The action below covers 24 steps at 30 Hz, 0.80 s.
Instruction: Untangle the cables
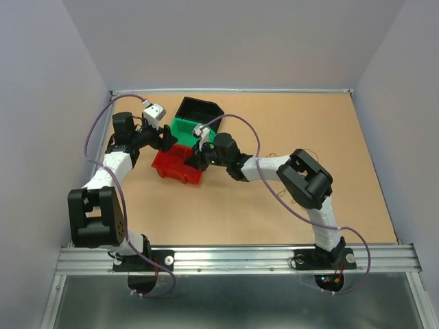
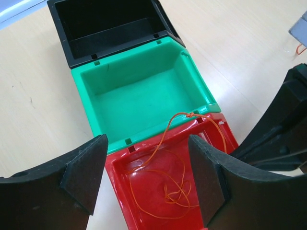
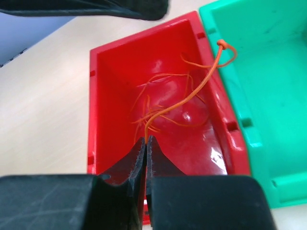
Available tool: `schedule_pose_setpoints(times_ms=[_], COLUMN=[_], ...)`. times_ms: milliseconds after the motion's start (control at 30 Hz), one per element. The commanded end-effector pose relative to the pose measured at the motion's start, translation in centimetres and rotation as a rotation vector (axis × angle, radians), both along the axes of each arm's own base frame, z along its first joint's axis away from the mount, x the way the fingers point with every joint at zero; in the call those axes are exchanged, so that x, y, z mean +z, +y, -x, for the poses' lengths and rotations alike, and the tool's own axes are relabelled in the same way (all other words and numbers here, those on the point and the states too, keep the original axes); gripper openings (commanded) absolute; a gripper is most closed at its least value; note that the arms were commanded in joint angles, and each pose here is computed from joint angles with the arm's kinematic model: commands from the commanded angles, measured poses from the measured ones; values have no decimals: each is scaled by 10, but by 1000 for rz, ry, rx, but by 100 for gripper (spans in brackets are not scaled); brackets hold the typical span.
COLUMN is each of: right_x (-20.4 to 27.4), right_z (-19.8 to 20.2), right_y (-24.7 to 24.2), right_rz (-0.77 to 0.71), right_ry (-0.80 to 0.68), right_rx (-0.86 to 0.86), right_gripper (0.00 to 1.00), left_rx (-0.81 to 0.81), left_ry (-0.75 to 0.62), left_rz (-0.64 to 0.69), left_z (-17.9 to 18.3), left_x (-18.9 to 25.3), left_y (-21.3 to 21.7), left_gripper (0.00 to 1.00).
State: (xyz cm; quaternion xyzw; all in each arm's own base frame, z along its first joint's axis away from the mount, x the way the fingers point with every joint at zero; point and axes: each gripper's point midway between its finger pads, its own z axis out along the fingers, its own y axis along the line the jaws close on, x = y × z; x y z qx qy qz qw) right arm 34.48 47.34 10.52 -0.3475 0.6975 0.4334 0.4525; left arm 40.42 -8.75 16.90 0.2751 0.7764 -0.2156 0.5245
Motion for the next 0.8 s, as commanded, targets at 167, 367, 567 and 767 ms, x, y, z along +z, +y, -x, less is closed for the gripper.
schedule_pose_setpoints(times_ms=[167, 367, 567, 767], right_x=[-17, -49, -70, -77], right_z=[-22, -9, -1, -4], right_y=[29, 29, 12, 6], right_rz=[76, 144, 246, 293], right_ry=[89, 188, 202, 188], right_rx=[-21, 33, 25, 20], right_gripper=[0, 1, 0, 1], left_rx=[-41, -46, -47, -44], left_ry=[-23, -8, -13, -6], left_rz=[6, -2, -4, -11], left_z=[-2, 1, 1, 2], left_x=[11, 7, 8, 6], left_y=[-2, -1, -1, 0], left_gripper=[66, 62, 62, 62])
